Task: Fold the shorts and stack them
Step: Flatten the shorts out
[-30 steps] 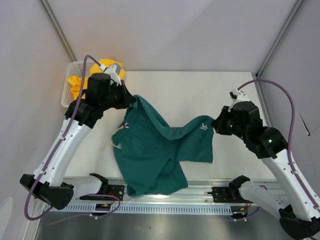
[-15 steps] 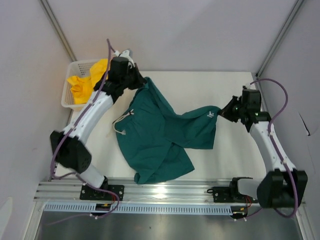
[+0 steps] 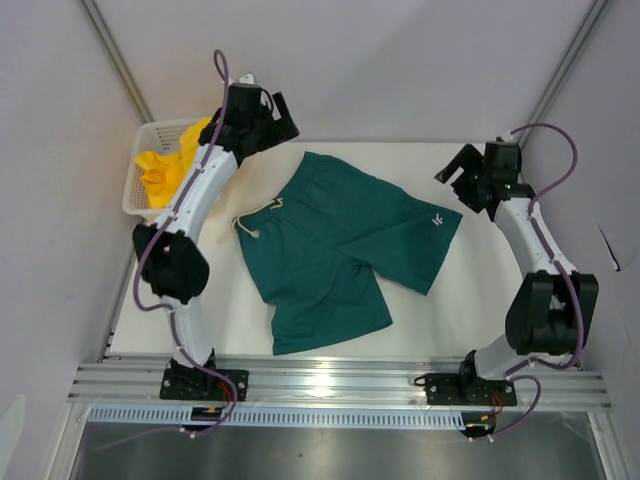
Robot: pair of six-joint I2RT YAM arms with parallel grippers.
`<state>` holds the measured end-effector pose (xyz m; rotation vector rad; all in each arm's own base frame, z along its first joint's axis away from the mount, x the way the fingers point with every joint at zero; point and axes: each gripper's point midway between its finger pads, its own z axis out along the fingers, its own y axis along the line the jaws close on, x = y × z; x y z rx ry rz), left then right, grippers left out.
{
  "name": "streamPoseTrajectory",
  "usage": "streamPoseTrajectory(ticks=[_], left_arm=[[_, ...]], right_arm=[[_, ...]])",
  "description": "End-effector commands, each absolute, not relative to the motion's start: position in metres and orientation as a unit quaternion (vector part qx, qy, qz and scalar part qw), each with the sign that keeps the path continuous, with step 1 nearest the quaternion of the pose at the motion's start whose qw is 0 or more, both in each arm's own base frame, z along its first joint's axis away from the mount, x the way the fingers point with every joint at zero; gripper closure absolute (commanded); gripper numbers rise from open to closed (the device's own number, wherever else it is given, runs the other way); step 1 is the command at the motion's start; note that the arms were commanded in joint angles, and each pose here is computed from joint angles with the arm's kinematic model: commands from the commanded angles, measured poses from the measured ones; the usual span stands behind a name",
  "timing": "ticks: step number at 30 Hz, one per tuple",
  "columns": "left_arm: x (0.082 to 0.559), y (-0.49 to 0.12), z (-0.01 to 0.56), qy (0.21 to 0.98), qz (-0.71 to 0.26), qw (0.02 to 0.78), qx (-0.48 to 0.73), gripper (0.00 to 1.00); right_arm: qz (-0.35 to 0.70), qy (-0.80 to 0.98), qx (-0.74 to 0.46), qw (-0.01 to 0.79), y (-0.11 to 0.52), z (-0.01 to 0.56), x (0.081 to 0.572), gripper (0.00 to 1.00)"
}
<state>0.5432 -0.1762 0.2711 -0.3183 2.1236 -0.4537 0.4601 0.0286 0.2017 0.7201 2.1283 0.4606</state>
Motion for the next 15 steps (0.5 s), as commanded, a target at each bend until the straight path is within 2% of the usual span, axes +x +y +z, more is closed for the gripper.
streamPoseTrajectory(ticks=[1, 2, 3, 4, 5, 8, 9, 10, 15], left_arm=[[0.494, -0.158, 0.332, 0.835, -0.184, 0.505, -0.116, 0.01], [0.484, -0.158, 0.335, 0.833, -0.194, 0.506, -0.112, 0.01], [0.463, -0.155, 0.312, 0.847, -0.193, 0.482, -0.111, 0.01], [0.455, -0.155, 0.312, 0.844, -0.201, 0.484, -0.115, 0.01], [0.443, -0.154, 0.287, 0.857, -0.197, 0.463, -0.114, 0.01], [0.414, -0.148, 0.277, 0.853, -0.209, 0.465, -0.116, 0.01], [0.400, -0.143, 0.244, 0.869, -0.195, 0.438, -0.120, 0.01], [0.393, -0.138, 0.251, 0.862, -0.194, 0.453, -0.125, 0.01], [0.367, -0.118, 0.206, 0.877, -0.166, 0.429, -0.138, 0.01]], right_arm=[[0.196, 0.842, 0.239, 0.442, 0.053, 0.222, 0.430, 0.12], [0.194, 0.856, 0.226, 0.424, 0.060, 0.201, 0.416, 0.13], [0.198, 0.859, 0.213, 0.422, 0.068, 0.197, 0.408, 0.16], [0.203, 0.860, 0.191, 0.428, 0.084, 0.200, 0.395, 0.20], [0.197, 0.872, 0.178, 0.411, 0.090, 0.181, 0.380, 0.21], [0.209, 0.881, 0.130, 0.404, 0.121, 0.172, 0.349, 0.27], [0.210, 0.888, 0.117, 0.391, 0.128, 0.161, 0.337, 0.29], [0.217, 0.890, 0.102, 0.387, 0.137, 0.158, 0.329, 0.33], [0.262, 0.892, -0.022, 0.367, 0.213, 0.156, 0.265, 0.35]])
